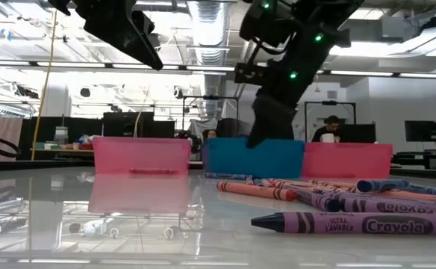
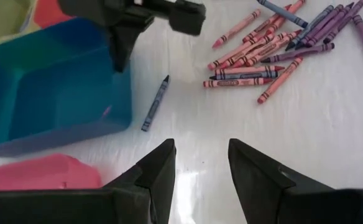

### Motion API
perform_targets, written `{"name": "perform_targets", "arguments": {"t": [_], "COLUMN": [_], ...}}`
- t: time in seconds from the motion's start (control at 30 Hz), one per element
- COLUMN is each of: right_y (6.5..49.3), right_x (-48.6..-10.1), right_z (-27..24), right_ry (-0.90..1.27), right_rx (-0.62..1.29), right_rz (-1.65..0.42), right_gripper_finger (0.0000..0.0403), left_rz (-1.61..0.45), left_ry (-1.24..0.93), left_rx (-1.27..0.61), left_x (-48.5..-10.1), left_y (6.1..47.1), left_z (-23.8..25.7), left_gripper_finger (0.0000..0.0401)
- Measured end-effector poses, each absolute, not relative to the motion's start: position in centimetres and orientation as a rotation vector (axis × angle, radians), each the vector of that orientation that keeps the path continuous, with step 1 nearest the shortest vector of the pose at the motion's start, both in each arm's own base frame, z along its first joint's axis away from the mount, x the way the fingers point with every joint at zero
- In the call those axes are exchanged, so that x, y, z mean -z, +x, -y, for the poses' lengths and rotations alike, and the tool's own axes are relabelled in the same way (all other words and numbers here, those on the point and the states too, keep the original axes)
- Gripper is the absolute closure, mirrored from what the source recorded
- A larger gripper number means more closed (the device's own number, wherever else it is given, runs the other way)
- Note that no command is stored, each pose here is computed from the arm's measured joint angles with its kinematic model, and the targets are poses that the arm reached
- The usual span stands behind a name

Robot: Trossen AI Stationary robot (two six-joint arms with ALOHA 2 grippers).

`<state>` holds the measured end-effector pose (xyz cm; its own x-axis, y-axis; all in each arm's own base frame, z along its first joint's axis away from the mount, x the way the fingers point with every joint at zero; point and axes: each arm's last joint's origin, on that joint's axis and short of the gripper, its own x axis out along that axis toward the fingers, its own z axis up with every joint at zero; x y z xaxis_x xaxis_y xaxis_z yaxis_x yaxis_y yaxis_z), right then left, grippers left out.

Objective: Sort crayons
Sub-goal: Put the blue crayon into the yellow bin

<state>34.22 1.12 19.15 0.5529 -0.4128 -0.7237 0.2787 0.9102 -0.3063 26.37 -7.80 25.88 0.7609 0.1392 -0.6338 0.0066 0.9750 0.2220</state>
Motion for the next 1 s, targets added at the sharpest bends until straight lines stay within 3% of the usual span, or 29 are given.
{"name": "perform_targets", "arguments": {"t": [0.57, 0.9, 1.0], "right_y": [35.9, 35.3, 35.4], "right_x": [-20.7, -21.0, -20.2], "right_z": [1.1, -4.1, -4.6], "right_ry": [-0.170, -0.102, -0.064], "right_rx": [0.426, 0.335, 0.331], "right_rz": [-0.738, -0.767, -0.797], "right_gripper_finger": [0.0403, 0.0402, 0.0384], "left_rz": [-0.749, -0.778, -0.779], "left_ry": [0.225, 0.186, 0.191], "left_rx": [-0.071, -0.096, -0.098], "left_x": [-25.5, -25.0, -24.5], "left_y": [25.4, 25.1, 25.0], "left_z": [9.2, 9.1, 9.1], "left_gripper_finger": [0.0262, 0.0262, 0.0262]}}
